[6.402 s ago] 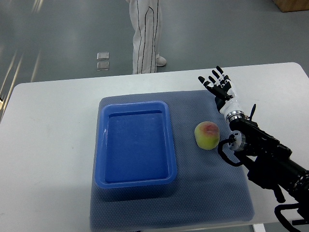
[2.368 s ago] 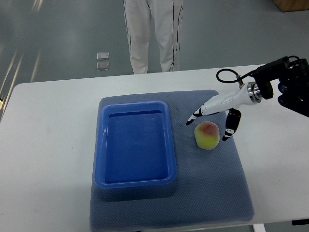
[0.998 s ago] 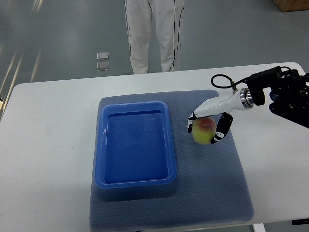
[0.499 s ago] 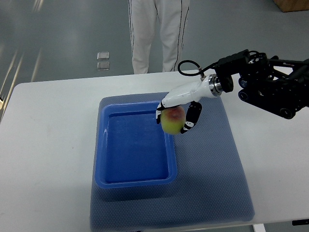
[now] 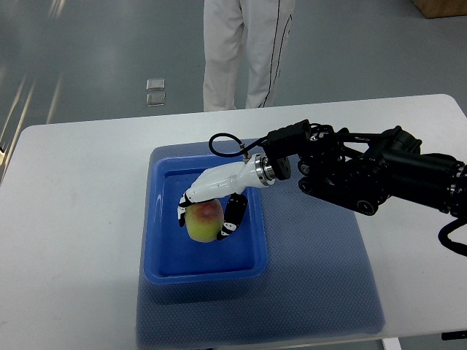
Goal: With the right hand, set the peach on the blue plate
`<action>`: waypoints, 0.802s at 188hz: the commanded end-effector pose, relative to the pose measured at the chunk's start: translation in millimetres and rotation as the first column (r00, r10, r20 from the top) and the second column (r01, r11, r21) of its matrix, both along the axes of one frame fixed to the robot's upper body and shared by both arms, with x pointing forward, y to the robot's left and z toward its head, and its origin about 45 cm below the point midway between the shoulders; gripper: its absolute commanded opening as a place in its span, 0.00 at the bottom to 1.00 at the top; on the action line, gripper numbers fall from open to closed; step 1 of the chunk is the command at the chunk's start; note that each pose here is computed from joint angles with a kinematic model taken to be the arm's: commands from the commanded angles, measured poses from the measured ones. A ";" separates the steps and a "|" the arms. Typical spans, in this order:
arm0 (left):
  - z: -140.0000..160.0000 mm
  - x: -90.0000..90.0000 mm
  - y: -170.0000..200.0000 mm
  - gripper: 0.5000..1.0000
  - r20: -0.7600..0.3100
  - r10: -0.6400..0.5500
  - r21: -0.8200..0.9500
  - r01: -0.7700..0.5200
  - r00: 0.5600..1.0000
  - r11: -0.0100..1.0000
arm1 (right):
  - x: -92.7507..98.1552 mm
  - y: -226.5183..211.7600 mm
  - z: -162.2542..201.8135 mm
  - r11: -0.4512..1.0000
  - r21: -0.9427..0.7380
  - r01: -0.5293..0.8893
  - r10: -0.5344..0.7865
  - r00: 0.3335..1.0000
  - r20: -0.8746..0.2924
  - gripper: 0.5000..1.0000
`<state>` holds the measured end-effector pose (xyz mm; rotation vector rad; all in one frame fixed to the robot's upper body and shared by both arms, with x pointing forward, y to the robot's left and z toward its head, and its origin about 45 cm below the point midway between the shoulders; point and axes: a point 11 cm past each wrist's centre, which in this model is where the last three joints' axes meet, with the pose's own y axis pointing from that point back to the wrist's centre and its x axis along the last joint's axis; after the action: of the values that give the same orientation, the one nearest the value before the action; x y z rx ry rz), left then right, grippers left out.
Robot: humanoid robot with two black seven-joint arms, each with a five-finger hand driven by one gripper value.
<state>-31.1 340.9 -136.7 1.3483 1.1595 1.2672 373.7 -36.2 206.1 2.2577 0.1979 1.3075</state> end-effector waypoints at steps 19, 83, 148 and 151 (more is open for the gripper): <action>0.0 0.1 0.0 1.00 0.000 0.000 0.000 0.000 1.000 1.000 | -3.2 -0.3 -7.0 1.000 0.022 0.009 -0.009 1.000 0.000 0.52; 0.0 0.1 0.0 1.00 0.000 0.000 0.000 0.000 1.000 1.000 | -10.2 2.4 -16.2 0.999 0.043 0.011 -0.010 1.000 -0.015 0.78; 0.0 0.1 0.0 1.00 0.000 0.000 0.000 0.000 1.000 1.000 | -7.0 -2.1 -14.8 0.999 0.041 0.021 -0.020 1.000 -0.009 0.79; 0.0 0.1 0.0 1.00 0.000 0.000 0.000 0.000 1.000 1.000 | -6.7 -2.8 -14.8 0.999 0.041 0.023 -0.022 1.000 -0.011 0.79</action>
<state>-31.0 340.9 -136.7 1.3482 1.1593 1.2673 365.5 -37.5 190.2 2.2964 0.1566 1.2991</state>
